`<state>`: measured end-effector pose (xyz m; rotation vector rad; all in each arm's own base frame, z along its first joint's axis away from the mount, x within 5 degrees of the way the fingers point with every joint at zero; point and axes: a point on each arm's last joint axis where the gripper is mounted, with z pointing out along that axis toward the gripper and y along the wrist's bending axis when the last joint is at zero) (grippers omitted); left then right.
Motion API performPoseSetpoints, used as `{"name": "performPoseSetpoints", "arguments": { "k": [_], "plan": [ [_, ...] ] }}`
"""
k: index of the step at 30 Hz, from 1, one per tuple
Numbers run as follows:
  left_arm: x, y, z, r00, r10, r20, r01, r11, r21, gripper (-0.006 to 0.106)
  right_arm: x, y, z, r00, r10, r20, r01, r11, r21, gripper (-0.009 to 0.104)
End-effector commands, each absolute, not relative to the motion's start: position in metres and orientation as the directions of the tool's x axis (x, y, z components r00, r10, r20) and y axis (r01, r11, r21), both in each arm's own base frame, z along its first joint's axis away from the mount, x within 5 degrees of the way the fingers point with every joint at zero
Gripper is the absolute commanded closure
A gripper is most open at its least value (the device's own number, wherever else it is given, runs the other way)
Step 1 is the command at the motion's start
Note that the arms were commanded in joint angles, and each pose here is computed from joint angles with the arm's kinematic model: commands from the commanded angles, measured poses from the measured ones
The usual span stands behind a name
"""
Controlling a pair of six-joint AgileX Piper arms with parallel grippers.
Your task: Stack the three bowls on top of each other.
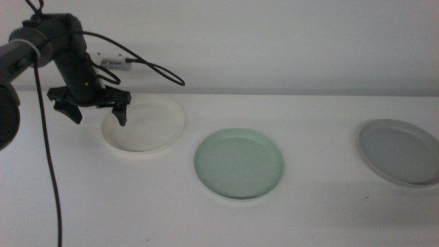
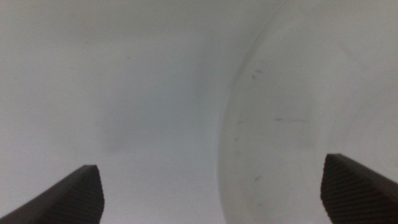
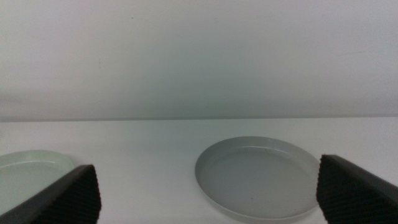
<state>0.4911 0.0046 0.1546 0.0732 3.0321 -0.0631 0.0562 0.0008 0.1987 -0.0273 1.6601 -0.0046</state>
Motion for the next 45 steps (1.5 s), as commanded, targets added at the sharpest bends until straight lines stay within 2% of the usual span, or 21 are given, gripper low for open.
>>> {"name": "performPoseSetpoints", "arguments": {
  "k": [1,4,7,9,13,16,17,22,26,31,35,40,45],
  "plan": [
    [0.49,0.005,0.15,-0.996,0.047,-0.075,0.052,0.997,-0.06,0.01,0.055,0.001,0.187,-0.085,-0.03,-0.996,-0.013,0.999,-0.029,0.002],
    [0.489,0.003,0.14,-0.997,0.057,-0.047,0.06,0.995,-0.083,0.019,0.055,0.001,0.187,-0.085,-0.03,-0.996,-0.013,0.999,-0.029,0.002],
    [0.489,0.0,0.133,-0.997,0.07,-0.032,0.073,0.991,-0.114,0.035,0.055,0.001,0.187,-0.085,-0.03,-0.996,-0.013,0.999,-0.029,0.002],
    [0.487,-0.001,0.13,-0.997,0.073,-0.003,0.073,0.99,-0.123,0.053,0.055,0.001,0.187,-0.085,-0.03,-0.996,-0.013,0.999,-0.029,0.002],
    [0.484,0.004,0.144,-0.999,0.054,0.003,0.054,0.992,-0.116,0.102,0.055,0.001,0.187,-0.085,-0.03,-0.996,-0.013,0.999,-0.029,0.002],
    [0.48,0.011,0.181,-0.996,0.061,-0.066,0.064,0.997,-0.039,0.102,0.055,0.001,0.187,-0.085,-0.03,-0.996,-0.013,0.999,-0.029,0.002],
    [0.476,0.011,0.198,-0.994,0.051,-0.094,0.054,0.998,-0.031,0.102,0.055,0.001,0.187,-0.085,-0.03,-0.996,-0.013,0.999,-0.029,0.002],
    [0.434,-0.009,0.272,-0.981,-0.006,-0.192,0.009,0.997,-0.075,0.102,0.055,0.001,0.187,-0.085,-0.03,-0.996,-0.013,0.999,-0.029,0.002],
    [0.392,-0.058,0.3,-0.975,0.01,-0.223,0.029,0.996,-0.084,0.101,0.055,0.001,0.187,-0.085,-0.03,-0.996,-0.013,0.999,-0.029,0.002],
    [0.364,-0.125,0.302,-0.97,0.095,-0.222,0.121,0.987,-0.106,0.101,0.055,0.001,0.187,-0.085,-0.03,-0.996,-0.013,0.999,-0.029,0.002],
    [0.358,-0.163,0.29,-0.967,0.131,-0.218,0.159,0.98,-0.117,0.101,0.055,0.001,0.187,-0.085,-0.03,-0.996,-0.013,0.999,-0.029,0.002],
    [0.361,-0.188,0.263,-0.973,0.156,-0.17,0.181,0.973,-0.144,0.101,0.055,0.001,0.187,-0.085,-0.03,-0.996,-0.013,0.999,-0.029,0.002],
    [0.372,-0.2,0.237,-0.974,0.146,-0.174,0.176,0.969,-0.175,0.101,0.055,0.001,0.187,-0.085,-0.03,-0.996,-0.013,0.999,-0.029,0.002]
  ]
}}
